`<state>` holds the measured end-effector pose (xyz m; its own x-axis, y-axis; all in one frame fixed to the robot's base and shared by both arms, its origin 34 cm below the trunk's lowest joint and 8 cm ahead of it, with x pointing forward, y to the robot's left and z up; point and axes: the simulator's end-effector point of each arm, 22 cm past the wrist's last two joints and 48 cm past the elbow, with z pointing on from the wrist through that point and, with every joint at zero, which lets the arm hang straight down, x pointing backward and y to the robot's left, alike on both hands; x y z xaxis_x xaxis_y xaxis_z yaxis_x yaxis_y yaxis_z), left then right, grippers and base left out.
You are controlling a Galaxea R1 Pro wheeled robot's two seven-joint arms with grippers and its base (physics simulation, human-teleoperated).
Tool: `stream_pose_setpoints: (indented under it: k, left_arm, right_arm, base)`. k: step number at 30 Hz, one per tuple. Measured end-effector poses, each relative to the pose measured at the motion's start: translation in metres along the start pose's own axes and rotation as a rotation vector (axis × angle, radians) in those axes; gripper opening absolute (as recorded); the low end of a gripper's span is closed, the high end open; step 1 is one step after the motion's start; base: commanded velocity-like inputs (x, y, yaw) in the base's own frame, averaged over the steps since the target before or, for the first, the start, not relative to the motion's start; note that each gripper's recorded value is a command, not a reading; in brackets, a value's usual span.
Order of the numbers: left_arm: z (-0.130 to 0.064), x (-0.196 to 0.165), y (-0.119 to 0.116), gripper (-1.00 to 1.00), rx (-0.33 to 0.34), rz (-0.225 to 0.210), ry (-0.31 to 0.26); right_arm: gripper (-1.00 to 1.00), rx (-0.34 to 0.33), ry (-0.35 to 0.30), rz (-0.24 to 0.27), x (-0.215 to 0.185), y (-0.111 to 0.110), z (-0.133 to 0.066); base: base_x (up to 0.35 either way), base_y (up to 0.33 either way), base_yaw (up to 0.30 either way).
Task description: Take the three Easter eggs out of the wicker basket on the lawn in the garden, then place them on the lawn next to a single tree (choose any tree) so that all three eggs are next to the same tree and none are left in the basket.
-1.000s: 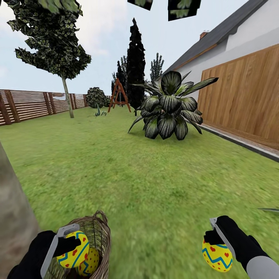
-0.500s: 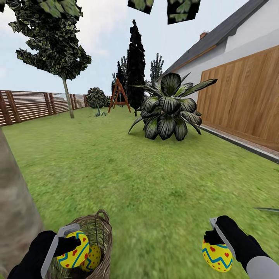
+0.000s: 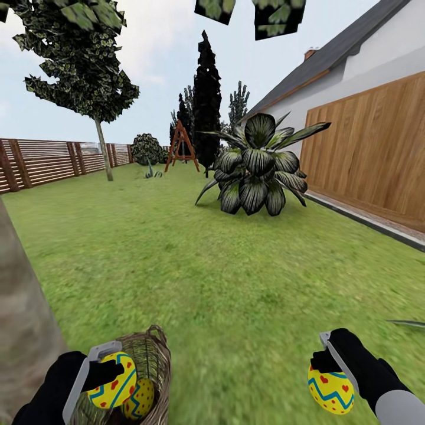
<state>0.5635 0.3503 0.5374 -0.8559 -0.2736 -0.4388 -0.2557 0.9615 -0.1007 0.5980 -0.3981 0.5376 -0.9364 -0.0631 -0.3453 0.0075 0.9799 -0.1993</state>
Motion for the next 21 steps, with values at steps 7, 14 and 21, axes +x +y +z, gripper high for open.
stream_pose_setpoints:
  k: [7, 14, 21]
  left_arm:
    - [-0.011, -0.008, -0.003, -1.00, 0.001, 0.001, 0.001]
    - [-0.023, -0.015, -0.011, -1.00, 0.010, 0.000, 0.004]
    - [-0.033, -0.022, -0.017, -1.00, 0.015, 0.000, 0.006]
  right_arm:
    - [-1.00, 0.000, 0.000, 0.001, -0.008, -0.003, -0.012]
    - [-1.00, 0.001, 0.001, 0.001, -0.014, -0.006, -0.024]
    - [-1.00, 0.000, 0.002, -0.001, -0.021, -0.008, -0.036]
  base:
    - [-0.092, 0.000, 0.000]
    - [-0.099, 0.000, 0.000]
    - [-0.210, -0.086, 0.000]
